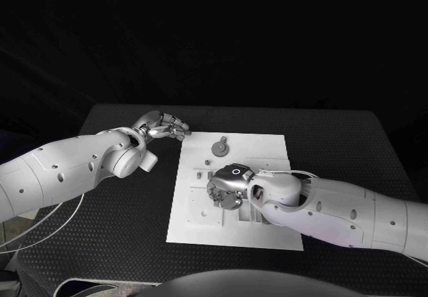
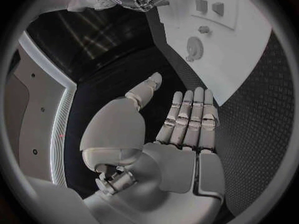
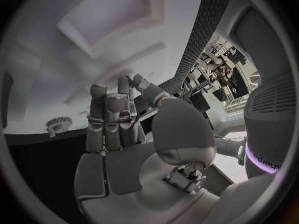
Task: Assemble the parts on the task board
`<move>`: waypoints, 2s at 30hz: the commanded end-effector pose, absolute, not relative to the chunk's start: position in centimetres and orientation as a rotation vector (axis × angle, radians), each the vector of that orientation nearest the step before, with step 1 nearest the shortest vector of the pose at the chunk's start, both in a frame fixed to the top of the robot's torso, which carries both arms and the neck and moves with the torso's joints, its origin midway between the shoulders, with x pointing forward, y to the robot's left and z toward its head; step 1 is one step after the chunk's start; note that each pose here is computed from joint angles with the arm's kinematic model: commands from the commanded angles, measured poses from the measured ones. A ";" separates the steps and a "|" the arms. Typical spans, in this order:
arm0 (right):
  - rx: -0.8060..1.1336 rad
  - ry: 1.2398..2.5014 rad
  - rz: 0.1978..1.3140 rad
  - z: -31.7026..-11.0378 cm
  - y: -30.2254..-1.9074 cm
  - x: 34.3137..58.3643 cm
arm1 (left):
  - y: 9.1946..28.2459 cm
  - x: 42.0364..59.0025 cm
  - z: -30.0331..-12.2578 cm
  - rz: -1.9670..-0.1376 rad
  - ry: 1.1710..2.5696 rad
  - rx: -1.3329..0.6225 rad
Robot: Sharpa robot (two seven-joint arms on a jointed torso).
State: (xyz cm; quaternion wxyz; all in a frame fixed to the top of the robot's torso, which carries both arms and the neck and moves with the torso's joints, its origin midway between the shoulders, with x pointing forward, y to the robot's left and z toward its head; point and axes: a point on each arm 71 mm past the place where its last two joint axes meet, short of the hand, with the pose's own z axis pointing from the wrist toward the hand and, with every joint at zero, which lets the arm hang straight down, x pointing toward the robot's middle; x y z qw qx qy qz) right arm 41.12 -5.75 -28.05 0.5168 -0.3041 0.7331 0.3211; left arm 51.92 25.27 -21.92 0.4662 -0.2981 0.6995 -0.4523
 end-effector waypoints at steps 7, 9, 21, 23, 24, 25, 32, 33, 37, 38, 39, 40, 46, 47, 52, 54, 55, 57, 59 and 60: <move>-0.771 1.807 0.746 -29.0 -5.7 40.9 | 25.1 51.9 -21.8 -1.121 1.712 -0.731; -0.769 1.806 0.744 -29.0 -5.7 40.9 | 25.1 51.9 -21.8 -1.121 1.713 -0.731; -0.708 1.774 0.790 -28.5 -6.0 40.8 | 25.2 51.9 -21.8 -1.123 1.713 -0.730; -0.698 1.763 0.793 -28.3 -6.1 40.7 | 25.2 52.0 -21.8 -1.110 1.711 -0.727; -0.693 1.761 0.791 -28.3 -6.2 40.7 | 25.3 52.0 -21.8 -1.104 1.707 -0.726; -0.692 1.763 0.789 -28.3 -6.4 40.7 | 25.3 52.0 -21.8 -1.103 1.704 -0.726; -0.668 1.757 0.802 -28.1 -7.4 40.6 | 25.4 52.0 -21.8 -1.108 1.703 -0.727; -0.664 1.747 0.806 -27.9 -7.5 40.5 | 25.4 52.0 -21.8 -1.111 1.704 -0.729; -0.655 1.723 0.805 -26.9 -8.2 40.6 | 25.4 52.0 -21.8 -1.114 1.704 -0.730; -0.652 1.716 0.799 -26.5 -8.4 40.8 | 25.4 52.0 -21.8 -1.113 1.703 -0.730; -0.648 1.710 0.797 -26.3 -8.5 40.9 | 25.4 52.0 -21.8 -1.113 1.703 -0.730; -0.641 1.700 0.792 -25.9 -8.8 41.1 | 25.5 52.1 -21.8 -1.112 1.702 -0.730; -0.583 1.640 0.761 -22.8 -10.7 42.6 | 25.6 52.2 -21.8 -1.108 1.698 -0.733; -0.575 1.626 0.755 -22.1 -11.0 42.9 | 25.6 52.2 -21.9 -1.108 1.699 -0.733; -0.572 1.580 0.698 -19.8 -12.7 44.0 | 25.5 52.3 -21.9 -1.111 1.697 -0.732; -0.575 1.593 0.651 -19.3 -13.7 44.8 | 25.5 52.3 -21.9 -1.112 1.694 -0.730; -0.573 1.599 0.639 -19.4 -14.0 45.0 | 25.4 52.3 -21.9 -1.114 1.693 -0.729; -0.570 1.614 0.619 -19.5 -14.7 45.2 | 25.4 52.3 -21.8 -1.116 1.693 -0.728; -0.568 1.615 0.612 -19.7 -15.1 45.6 | 25.4 52.3 -21.9 -1.115 1.695 -0.729; -0.565 1.618 0.605 -19.8 -15.3 45.7 | 25.5 52.3 -21.9 -1.114 1.694 -0.730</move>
